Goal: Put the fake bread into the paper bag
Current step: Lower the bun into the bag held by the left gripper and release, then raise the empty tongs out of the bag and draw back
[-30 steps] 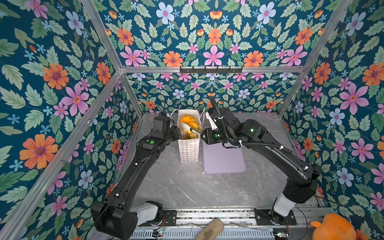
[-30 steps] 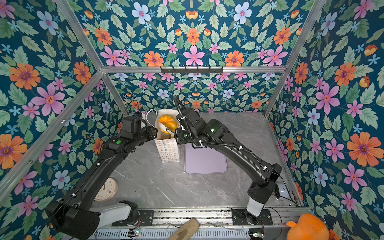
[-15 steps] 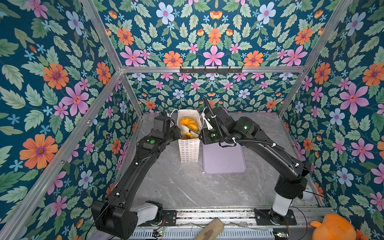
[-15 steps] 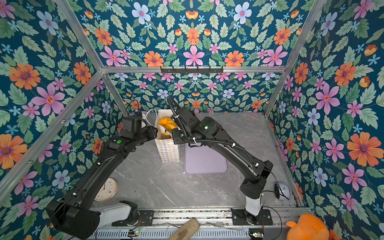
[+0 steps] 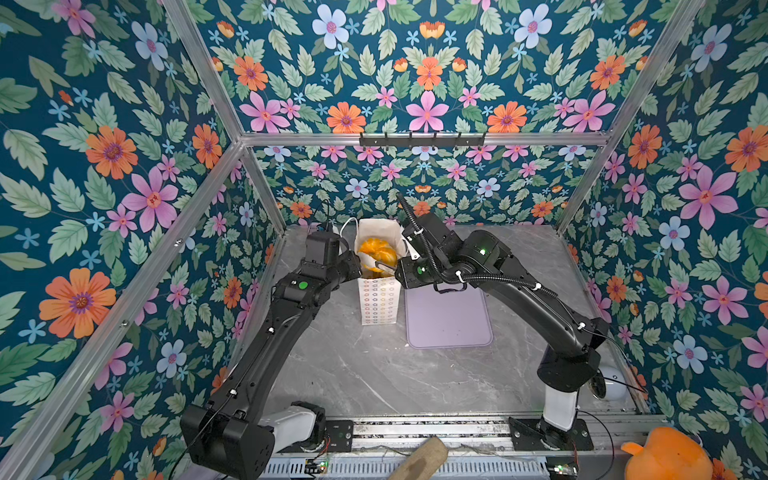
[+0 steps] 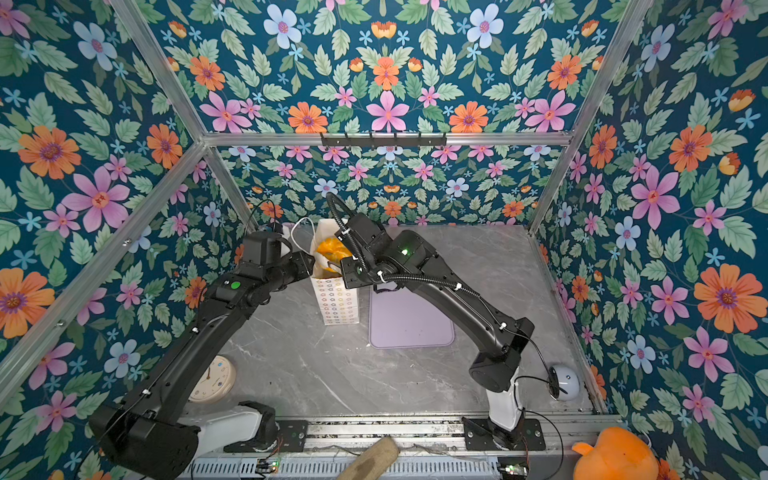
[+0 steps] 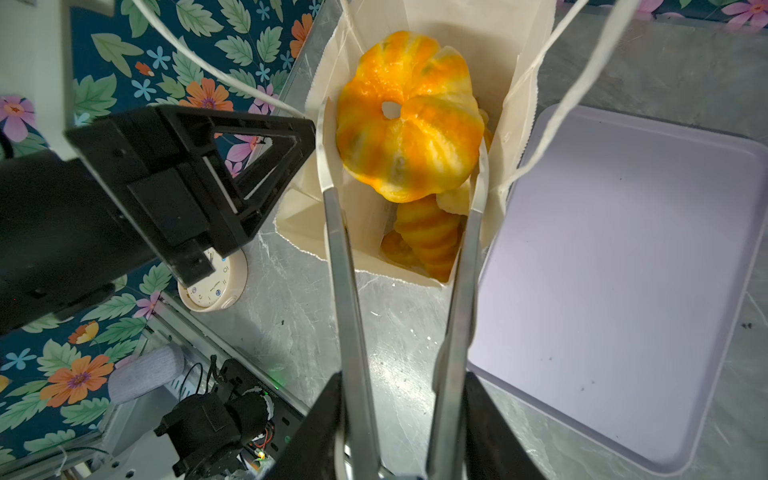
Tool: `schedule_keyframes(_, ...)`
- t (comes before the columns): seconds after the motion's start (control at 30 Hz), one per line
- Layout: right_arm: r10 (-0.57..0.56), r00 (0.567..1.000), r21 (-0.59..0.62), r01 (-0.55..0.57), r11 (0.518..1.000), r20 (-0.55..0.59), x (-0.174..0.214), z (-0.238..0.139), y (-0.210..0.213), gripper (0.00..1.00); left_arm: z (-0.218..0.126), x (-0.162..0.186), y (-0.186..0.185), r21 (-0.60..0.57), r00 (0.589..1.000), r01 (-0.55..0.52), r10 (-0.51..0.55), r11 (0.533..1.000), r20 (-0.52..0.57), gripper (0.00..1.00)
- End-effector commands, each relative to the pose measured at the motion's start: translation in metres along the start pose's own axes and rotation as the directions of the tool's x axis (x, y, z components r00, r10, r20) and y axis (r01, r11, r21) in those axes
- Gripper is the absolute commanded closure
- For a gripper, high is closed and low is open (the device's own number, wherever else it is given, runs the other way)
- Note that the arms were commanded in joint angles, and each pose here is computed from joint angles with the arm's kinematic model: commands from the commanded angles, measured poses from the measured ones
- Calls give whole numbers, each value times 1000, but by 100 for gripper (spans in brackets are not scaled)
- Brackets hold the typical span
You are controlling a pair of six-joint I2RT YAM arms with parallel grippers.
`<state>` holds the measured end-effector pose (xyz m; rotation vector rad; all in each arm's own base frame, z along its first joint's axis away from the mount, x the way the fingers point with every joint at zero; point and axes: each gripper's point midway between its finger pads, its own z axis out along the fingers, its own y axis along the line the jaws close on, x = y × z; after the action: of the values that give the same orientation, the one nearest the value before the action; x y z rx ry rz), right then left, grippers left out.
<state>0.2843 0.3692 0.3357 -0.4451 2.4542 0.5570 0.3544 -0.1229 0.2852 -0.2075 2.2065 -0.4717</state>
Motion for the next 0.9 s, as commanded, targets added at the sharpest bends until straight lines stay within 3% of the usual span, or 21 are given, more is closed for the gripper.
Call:
schedule_keyframes(0.0,-5,1000,6,5,1000,15,-3,-3,0,56,0,-4,0,-2,1000,-8,8,1000,19,63)
schedule_keyframes(0.5,-12,1000,-16,13,1000,25,-8,-8,5,52,0,-1,2,-4,1000,-7,7,1000,16,64)
schedule_keyframes(0.87,-55,993,-60,61,996,100,-25,-37,13,53,1,-1,2,-5,1000,-7,7,1000,12,64)
